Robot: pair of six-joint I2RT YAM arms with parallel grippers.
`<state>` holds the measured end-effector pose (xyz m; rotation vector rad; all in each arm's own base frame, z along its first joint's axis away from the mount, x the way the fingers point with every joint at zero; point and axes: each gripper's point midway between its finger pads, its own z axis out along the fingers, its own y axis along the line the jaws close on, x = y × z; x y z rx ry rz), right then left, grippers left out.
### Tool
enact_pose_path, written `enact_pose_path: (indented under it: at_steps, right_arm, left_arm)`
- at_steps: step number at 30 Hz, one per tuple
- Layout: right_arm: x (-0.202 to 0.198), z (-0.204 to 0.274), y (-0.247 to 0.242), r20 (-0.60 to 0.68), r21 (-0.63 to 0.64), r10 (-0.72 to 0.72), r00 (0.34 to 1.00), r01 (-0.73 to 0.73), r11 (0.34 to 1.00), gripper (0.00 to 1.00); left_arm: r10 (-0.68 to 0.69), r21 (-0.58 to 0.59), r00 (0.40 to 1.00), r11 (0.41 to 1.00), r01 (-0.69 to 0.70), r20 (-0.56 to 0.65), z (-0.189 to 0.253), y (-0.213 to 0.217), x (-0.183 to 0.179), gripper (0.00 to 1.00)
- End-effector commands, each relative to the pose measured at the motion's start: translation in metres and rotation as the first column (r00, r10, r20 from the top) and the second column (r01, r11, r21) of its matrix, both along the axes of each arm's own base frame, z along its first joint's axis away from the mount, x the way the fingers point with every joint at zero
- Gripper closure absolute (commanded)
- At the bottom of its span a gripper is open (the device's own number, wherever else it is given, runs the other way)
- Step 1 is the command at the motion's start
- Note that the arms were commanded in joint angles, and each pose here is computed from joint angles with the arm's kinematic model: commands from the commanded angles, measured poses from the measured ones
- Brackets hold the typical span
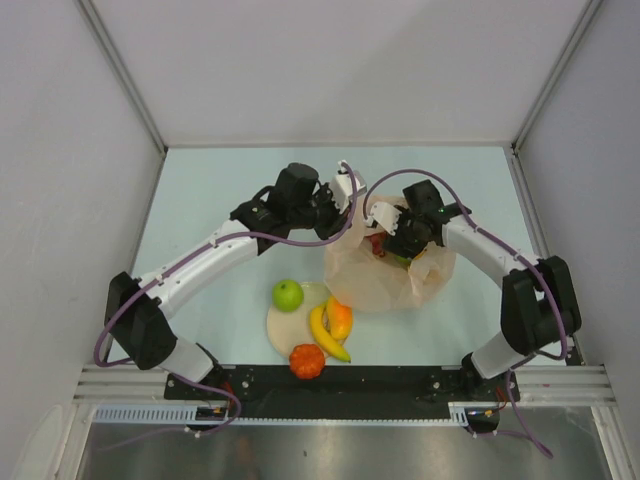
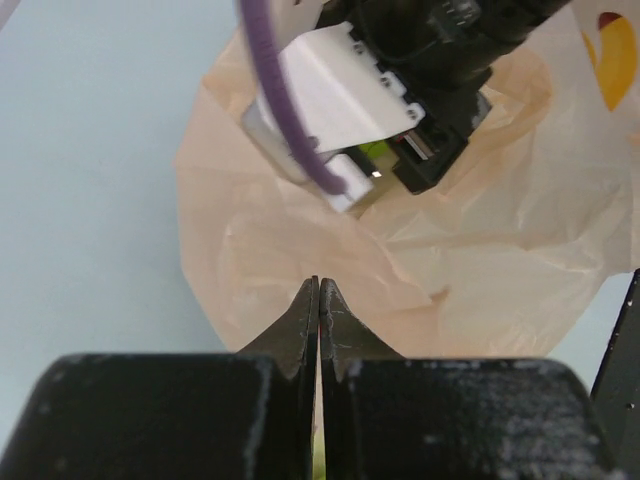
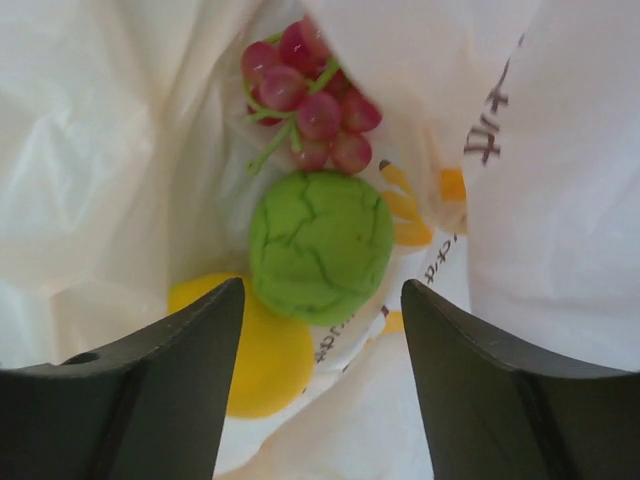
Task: Take the fake fruits out of the plastic bag
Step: Take out the fake fruit from the plastic bag, then place the fake fruit on the plate.
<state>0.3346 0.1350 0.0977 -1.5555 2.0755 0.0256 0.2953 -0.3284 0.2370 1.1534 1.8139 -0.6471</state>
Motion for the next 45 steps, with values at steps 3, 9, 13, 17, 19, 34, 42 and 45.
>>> enact_pose_path:
  at_steps: [3, 9, 13, 17, 19, 34, 42, 45]
  right_arm:
    - [0.025, -0.02, 0.005, -0.035, -0.023, 0.014, 0.999, -0.014, 1.0, 0.26]
    - [0.026, -0.028, 0.001, -0.078, -0.045, 0.003, 0.997, -0.006, 0.999, 0.49]
    - [0.03, 0.023, 0.014, 0.03, 0.055, 0.02, 0.999, -0.022, 0.998, 0.69]
    - [0.001, 0.093, 0.035, 0.128, 0.182, 0.106, 0.986, -0.129, 0.975, 0.69]
    - [-0.03, 0.119, 0.04, 0.133, 0.226, 0.158, 0.978, -0.185, 0.957, 0.67]
    - [-0.204, 0.156, 0.146, -0.002, 0.379, 0.557, 0.83, -0.515, 0.769, 0.64]
    - [-0.19, 0.105, 0.218, -0.072, 0.401, 0.664, 0.744, -0.588, 0.702, 0.65]
    - [-0.19, 0.088, 0.242, -0.107, 0.422, 0.665, 0.739, -0.572, 0.703, 0.66]
  left_arm:
    - [-0.013, -0.041, 1.0, 0.999, 0.014, 0.015, 0.019, -0.003, -0.002, 1.0]
    - [0.002, -0.035, 0.999, 0.999, 0.0, 0.044, 0.023, 0.0, 0.002, 1.0]
    - [0.016, -0.047, 0.998, 0.999, -0.013, 0.059, 0.029, 0.004, 0.003, 1.0]
    - [0.061, -0.085, 0.994, 0.995, -0.054, 0.087, 0.049, 0.011, 0.014, 1.0]
    - [0.105, -0.128, 0.99, 0.987, -0.093, 0.097, 0.068, 0.016, 0.024, 0.99]
    - [0.331, -0.322, 0.935, 0.905, -0.277, 0.127, 0.147, 0.103, 0.039, 0.22]
    - [0.443, -0.366, 0.89, 0.85, -0.379, 0.109, 0.141, 0.164, 0.025, 0.21]
    - [0.462, -0.38, 0.88, 0.838, -0.391, 0.113, 0.139, 0.177, 0.015, 0.21]
